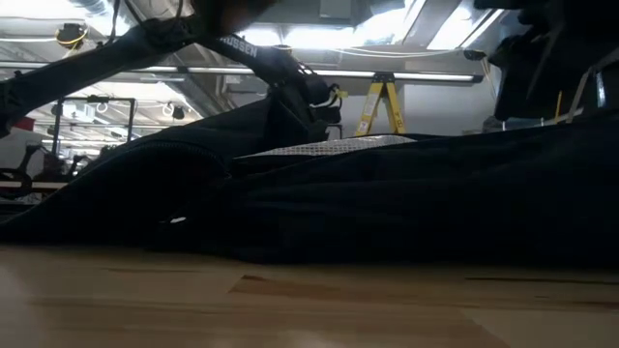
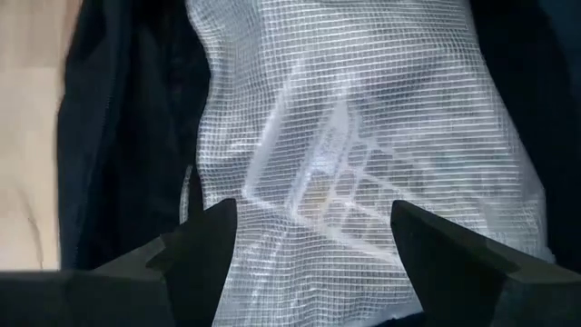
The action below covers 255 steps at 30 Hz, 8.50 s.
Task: Unpack backpack
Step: Put the black medicine organizer into the black backpack, then put the black charger cable into the black backpack
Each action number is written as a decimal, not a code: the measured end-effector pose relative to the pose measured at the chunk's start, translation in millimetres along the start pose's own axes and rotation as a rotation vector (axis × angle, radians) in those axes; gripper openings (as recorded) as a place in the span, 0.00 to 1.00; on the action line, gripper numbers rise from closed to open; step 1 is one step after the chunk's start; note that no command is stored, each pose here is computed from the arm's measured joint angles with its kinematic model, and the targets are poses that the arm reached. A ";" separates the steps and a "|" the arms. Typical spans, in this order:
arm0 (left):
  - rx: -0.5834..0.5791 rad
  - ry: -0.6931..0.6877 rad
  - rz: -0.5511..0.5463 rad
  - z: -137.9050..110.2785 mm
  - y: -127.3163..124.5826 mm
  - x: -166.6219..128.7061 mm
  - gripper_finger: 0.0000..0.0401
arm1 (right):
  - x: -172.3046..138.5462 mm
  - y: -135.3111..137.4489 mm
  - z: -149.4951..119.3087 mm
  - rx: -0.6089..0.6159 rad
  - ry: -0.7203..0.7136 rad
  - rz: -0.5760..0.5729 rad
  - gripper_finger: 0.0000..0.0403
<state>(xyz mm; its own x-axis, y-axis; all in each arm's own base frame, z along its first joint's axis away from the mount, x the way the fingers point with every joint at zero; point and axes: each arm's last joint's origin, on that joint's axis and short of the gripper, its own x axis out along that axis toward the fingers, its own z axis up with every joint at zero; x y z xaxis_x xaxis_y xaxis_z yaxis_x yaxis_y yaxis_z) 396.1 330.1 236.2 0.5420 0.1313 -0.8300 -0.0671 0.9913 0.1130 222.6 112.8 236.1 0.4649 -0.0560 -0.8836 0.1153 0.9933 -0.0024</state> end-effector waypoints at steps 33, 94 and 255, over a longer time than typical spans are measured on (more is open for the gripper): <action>-0.060 0.106 -0.082 -9.8 -14.5 30.4 0.40 | 1.9 -5.2 3.2 -0.024 0.018 0.023 0.68; -0.011 -0.090 -0.077 91.3 -365.4 -197.5 0.40 | -98.7 53.9 -43.8 -0.148 -0.203 0.039 0.68; -1.243 0.253 0.753 -221.1 -277.4 -140.2 0.88 | -88.2 48.5 -40.4 -0.151 -0.236 -0.038 0.68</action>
<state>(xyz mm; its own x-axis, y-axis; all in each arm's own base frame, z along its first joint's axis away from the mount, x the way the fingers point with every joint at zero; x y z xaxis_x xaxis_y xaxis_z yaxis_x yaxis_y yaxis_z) 153.5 37.9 200.6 -0.0945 0.4739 -0.8755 -0.9908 0.0410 0.1291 151.8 170.1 295.0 0.6565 -0.0978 -0.7480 0.0124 0.9928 -0.1190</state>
